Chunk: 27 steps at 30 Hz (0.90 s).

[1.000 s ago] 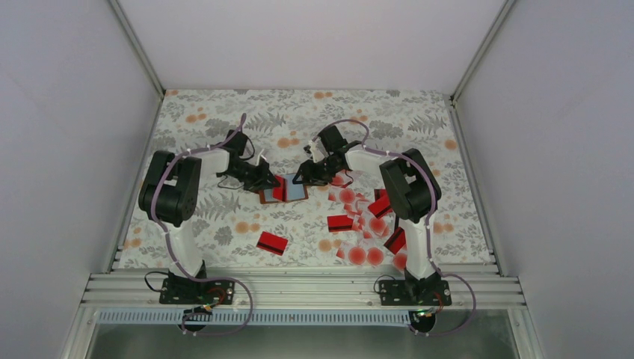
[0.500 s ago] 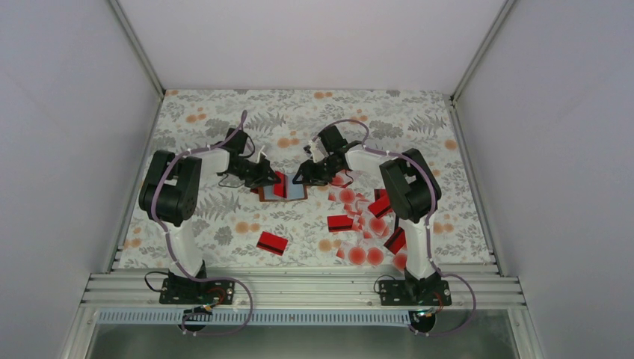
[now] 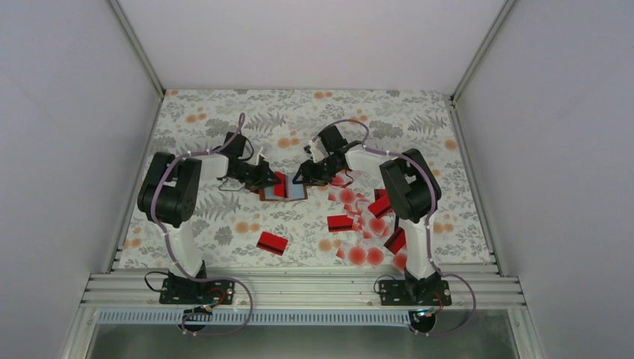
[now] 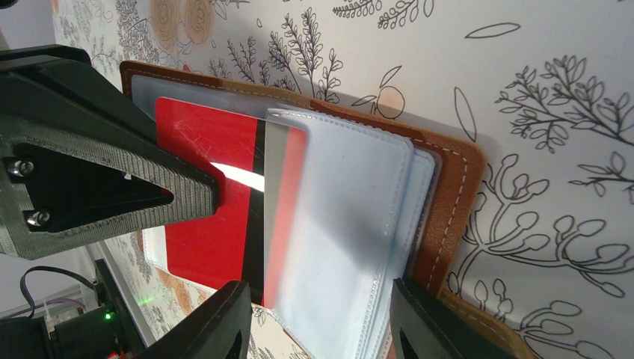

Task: Put the credit cards into the card holder

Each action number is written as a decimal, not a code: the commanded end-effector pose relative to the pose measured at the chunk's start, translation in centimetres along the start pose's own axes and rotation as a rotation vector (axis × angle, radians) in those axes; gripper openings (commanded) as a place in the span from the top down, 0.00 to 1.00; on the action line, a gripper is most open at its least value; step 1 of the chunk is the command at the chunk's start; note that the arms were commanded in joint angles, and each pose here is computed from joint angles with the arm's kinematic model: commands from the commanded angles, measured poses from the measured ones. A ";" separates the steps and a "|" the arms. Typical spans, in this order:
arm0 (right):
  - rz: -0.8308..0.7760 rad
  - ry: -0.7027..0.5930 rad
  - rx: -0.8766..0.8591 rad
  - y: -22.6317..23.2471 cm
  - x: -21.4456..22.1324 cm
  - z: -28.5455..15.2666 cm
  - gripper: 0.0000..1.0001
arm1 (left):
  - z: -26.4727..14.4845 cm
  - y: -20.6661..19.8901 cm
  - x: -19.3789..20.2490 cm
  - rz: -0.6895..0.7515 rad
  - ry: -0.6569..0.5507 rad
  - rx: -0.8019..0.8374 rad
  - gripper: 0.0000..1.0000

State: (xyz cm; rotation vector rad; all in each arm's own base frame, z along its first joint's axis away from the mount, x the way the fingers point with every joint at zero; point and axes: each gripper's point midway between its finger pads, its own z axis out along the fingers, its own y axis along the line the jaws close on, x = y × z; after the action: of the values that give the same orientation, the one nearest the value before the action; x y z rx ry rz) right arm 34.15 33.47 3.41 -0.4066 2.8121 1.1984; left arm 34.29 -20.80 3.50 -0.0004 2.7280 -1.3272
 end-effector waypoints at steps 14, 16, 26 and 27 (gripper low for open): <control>0.076 0.058 0.080 -3.3 2.7 1.1 0.53 | 0.5 -1.5 0.1 0.017 -0.059 0.001 0.98; 0.083 0.057 0.074 -3.3 2.8 1.2 0.53 | 0.6 -1.6 0.1 0.008 -0.064 0.006 0.98; 0.113 0.054 0.051 -3.2 3.4 1.3 0.56 | 1.7 -2.0 0.9 -0.010 -0.056 0.009 0.98; 0.113 0.052 0.052 -3.2 3.4 1.2 0.56 | 1.8 -2.0 0.9 -0.015 -0.057 0.008 0.98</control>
State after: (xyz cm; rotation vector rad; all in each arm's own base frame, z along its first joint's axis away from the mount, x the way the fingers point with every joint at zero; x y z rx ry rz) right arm 33.85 33.34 3.21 -0.3736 2.7846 1.2517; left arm 33.94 -22.43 3.48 -0.0829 2.7019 -1.3024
